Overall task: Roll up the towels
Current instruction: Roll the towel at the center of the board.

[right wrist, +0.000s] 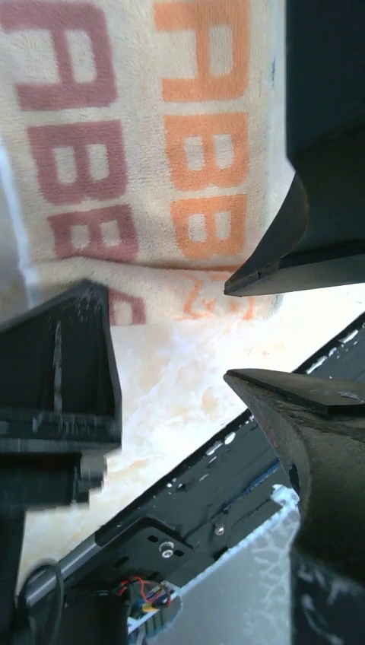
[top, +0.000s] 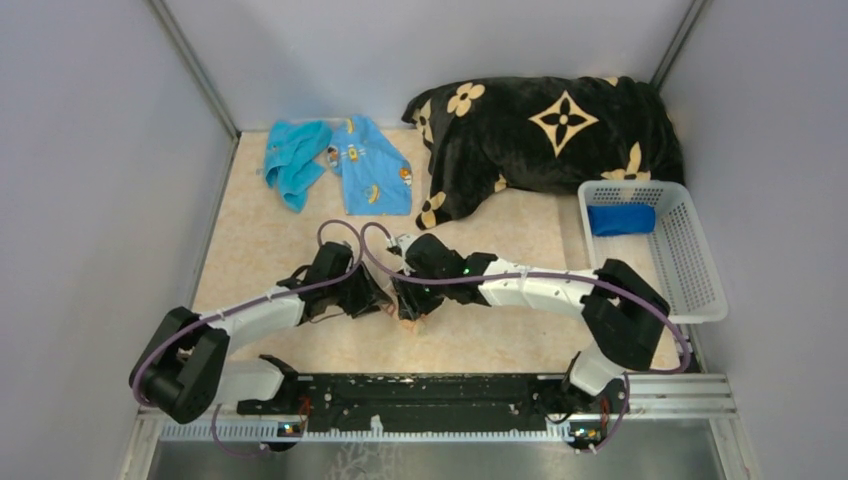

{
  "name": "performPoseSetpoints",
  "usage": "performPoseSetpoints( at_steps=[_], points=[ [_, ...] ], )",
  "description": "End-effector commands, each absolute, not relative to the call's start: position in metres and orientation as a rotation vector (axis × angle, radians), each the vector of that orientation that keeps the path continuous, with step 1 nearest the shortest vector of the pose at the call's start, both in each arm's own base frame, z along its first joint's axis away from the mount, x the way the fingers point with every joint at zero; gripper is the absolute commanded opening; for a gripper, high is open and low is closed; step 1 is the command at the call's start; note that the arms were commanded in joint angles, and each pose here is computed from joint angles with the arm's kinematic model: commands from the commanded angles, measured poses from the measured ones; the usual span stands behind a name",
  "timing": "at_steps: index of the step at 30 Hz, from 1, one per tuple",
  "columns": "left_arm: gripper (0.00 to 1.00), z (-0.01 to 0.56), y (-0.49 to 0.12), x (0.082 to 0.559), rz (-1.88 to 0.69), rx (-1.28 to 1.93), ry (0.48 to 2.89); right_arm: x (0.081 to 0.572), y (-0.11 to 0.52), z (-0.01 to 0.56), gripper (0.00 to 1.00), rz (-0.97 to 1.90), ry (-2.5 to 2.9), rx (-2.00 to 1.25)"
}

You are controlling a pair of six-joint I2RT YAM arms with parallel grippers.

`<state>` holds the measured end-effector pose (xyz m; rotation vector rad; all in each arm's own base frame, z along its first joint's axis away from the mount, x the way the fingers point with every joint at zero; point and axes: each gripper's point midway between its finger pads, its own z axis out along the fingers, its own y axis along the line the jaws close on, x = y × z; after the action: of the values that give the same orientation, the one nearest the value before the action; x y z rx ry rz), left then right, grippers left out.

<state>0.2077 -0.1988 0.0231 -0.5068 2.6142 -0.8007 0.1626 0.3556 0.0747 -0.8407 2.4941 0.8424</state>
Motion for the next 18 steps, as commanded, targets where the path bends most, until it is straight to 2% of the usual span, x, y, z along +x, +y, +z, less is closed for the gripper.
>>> performPoseSetpoints(
  at_steps=[1, 7, 18],
  points=[
    [0.49, -0.014, -0.174, 0.186, -0.594, -0.534, 2.731, 0.172, 0.354, 0.106, 0.41, 0.636, 2.306, -0.971],
    [0.48, -0.015, -0.173, 0.185, -0.579, -0.535, 2.735, 0.158, 0.373, 0.096, 0.4, 0.666, 2.254, -1.077],
    [0.49, -0.018, -0.171, 0.185, -0.557, -0.533, 2.744, 0.167, 0.355, 0.039, 0.4, 0.468, 2.297, -1.159]
  ],
)
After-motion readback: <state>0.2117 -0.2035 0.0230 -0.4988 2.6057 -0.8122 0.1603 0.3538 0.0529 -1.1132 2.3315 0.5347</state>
